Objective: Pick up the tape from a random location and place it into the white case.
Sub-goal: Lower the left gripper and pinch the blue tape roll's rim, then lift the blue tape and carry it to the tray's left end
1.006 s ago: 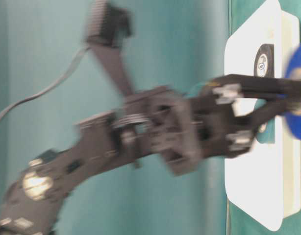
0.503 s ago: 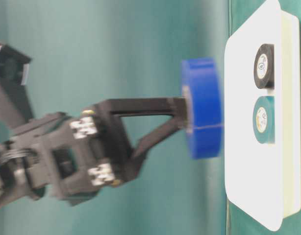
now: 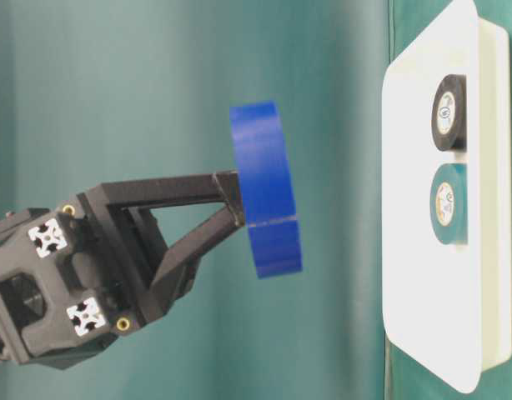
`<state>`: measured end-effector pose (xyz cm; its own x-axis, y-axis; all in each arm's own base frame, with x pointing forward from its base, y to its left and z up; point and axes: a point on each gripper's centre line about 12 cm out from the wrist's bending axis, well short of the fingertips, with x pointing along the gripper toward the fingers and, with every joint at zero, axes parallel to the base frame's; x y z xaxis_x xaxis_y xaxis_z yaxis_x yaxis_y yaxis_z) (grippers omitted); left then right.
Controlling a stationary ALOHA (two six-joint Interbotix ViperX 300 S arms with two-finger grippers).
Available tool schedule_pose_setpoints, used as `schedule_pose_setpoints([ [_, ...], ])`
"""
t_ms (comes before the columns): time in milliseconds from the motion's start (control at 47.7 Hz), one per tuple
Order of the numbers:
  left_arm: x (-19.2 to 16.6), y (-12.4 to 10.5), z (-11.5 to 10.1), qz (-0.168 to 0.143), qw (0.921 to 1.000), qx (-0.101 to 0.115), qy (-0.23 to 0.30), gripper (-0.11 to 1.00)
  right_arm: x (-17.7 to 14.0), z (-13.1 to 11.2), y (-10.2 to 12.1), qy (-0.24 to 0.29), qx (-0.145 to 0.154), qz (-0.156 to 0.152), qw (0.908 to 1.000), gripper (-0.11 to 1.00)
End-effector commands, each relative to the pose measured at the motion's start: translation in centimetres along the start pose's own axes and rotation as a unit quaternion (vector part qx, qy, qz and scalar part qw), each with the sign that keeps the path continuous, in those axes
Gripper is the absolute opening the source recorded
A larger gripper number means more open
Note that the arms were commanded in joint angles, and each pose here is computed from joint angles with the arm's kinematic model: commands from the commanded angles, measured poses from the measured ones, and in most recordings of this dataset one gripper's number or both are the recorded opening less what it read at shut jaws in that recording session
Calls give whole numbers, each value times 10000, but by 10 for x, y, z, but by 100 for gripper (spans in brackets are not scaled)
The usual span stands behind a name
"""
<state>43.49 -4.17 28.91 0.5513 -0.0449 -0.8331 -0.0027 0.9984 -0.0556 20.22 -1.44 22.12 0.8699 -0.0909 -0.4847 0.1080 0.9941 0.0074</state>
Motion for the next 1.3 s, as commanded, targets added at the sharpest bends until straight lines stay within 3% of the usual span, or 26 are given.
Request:
schedule_pose_setpoints([
  [0, -21, -2, 9, -42, 9996, 2, -281, 23, -1, 11, 1, -129, -9, 10, 9999, 89],
  [755, -22, -2, 6, -35, 9997, 2, -228, 23, -1, 11, 0, -116, -8, 1, 9999, 89],
  [985, -29, -5, -5, -69, 9997, 47, -247, 23, -1, 10, 0, -101, -8, -2, 9999, 89],
  [1279, -39, -6, -34, -94, 9998, 99, -160, 23, -1, 11, 0, -108, 0, -1, 9999, 89],
])
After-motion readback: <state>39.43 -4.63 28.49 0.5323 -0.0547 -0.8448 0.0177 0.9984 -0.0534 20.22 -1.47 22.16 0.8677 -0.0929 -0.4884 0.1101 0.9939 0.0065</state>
